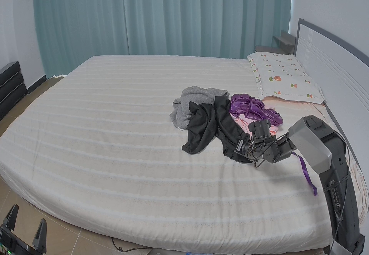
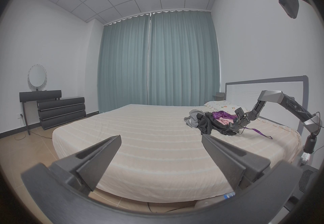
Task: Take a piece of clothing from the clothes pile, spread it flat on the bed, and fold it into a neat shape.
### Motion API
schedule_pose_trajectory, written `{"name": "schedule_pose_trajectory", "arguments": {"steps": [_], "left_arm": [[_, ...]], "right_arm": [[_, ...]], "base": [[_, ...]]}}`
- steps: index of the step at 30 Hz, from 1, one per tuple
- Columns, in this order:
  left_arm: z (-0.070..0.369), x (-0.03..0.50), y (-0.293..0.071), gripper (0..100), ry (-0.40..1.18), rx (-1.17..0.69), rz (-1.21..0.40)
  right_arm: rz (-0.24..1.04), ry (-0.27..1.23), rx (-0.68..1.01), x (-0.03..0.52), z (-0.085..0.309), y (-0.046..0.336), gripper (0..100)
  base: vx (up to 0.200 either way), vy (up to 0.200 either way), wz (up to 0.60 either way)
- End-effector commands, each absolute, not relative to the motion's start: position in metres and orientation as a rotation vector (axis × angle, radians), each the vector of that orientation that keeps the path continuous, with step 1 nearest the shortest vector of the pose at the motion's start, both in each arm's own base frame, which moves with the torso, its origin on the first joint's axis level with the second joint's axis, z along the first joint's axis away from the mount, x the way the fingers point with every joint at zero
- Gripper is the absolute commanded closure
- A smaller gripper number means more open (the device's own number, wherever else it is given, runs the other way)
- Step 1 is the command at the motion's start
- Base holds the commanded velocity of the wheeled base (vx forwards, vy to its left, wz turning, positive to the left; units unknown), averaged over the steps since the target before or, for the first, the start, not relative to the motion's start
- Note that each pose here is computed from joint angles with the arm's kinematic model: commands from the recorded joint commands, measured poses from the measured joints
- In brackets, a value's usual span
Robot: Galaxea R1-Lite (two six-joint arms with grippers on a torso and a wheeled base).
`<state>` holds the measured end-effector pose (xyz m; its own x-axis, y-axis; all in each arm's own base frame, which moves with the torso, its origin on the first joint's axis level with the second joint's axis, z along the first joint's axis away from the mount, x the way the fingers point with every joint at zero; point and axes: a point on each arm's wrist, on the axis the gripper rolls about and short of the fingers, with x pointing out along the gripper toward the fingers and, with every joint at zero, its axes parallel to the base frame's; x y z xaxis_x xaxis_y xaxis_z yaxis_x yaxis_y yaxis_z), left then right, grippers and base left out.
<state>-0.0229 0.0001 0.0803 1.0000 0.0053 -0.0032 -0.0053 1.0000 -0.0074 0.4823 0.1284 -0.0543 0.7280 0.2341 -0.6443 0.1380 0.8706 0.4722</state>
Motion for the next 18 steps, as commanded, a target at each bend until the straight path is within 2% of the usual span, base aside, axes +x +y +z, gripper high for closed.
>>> {"name": "schedule_pose_trajectory", "arguments": {"steps": [1,9,18], "left_arm": [[0.075,-0.023,0.000,0,0.005,-0.008,0.006],[0.075,-0.023,0.000,0,0.005,-0.008,0.006],[0.075,-0.023,0.000,0,0.005,-0.008,0.006]], "right_arm": [[0.053,0.738,0.567,0.477,-0.029,0.127,100],[0.123,0.731,0.647,0.431,0.012,0.119,100],[0.264,0.556,0.726,0.345,0.081,0.114,100]], "base": [[0.000,0.000,0.00],[0.000,0.000,0.00],[0.000,0.000,0.00]]}}
